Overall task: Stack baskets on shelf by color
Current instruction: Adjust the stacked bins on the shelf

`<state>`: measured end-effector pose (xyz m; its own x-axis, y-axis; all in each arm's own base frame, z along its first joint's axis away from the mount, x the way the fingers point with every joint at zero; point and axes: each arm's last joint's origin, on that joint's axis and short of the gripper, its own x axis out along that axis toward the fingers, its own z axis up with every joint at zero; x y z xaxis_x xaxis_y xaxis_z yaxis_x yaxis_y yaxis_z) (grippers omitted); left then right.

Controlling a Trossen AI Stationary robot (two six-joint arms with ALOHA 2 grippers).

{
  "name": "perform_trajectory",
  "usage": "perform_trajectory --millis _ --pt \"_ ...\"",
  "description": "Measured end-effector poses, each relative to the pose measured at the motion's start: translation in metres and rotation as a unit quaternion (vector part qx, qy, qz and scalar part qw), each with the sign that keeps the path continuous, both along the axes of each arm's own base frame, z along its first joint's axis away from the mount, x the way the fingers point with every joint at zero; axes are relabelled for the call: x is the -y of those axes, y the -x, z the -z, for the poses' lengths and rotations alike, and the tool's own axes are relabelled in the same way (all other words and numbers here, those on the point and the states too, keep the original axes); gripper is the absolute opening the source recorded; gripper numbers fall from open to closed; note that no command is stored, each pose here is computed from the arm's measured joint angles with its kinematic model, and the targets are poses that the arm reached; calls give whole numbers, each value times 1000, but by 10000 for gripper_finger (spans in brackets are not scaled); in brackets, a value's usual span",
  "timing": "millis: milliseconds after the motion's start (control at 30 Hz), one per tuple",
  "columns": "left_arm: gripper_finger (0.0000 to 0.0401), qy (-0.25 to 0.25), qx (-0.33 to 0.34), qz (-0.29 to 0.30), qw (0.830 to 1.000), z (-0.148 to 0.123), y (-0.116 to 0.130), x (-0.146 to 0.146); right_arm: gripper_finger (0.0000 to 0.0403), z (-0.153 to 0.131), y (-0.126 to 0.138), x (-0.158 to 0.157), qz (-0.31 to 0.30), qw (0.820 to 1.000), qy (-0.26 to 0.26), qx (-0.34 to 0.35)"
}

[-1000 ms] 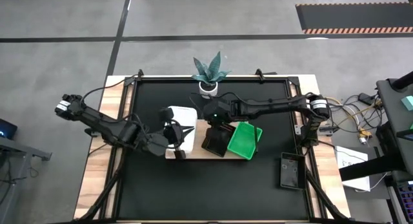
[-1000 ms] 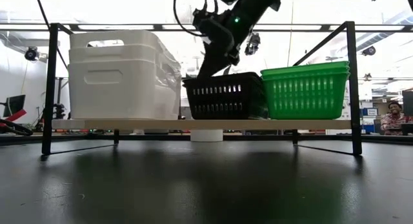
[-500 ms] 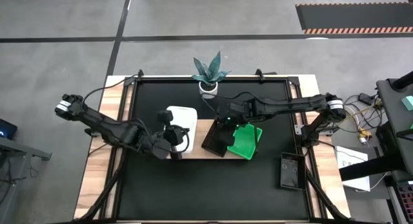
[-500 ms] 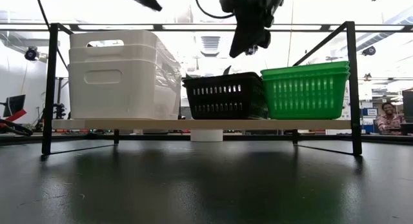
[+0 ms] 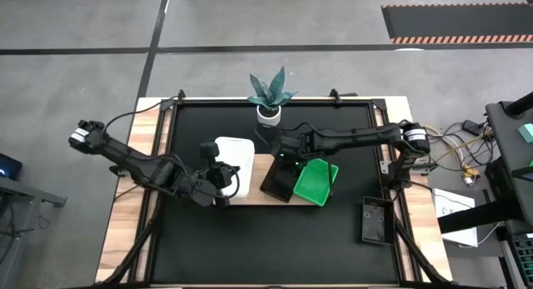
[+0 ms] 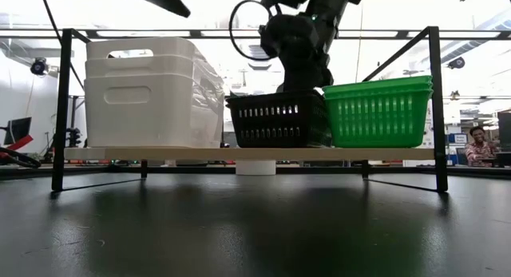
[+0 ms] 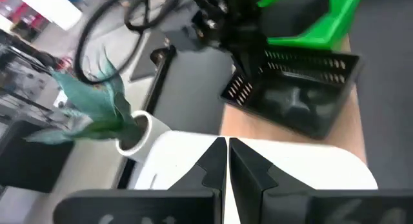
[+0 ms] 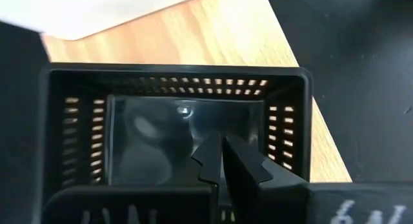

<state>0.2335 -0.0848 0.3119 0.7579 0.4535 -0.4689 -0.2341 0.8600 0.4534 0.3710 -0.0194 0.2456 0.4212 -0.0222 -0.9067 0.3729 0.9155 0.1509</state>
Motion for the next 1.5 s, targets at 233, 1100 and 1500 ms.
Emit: perform_trajectory --millis 233,1100,1500 --pt "1 62 -30 62 996 10 18 15 9 13 -6 8 17 999 31 -16" --pt "1 47 -5 94 994 6 32 35 9 26 -38 12 -28 992 83 86" --pt "1 48 -3 94 994 5 32 35 9 18 -26 5 -28 997 45 55"
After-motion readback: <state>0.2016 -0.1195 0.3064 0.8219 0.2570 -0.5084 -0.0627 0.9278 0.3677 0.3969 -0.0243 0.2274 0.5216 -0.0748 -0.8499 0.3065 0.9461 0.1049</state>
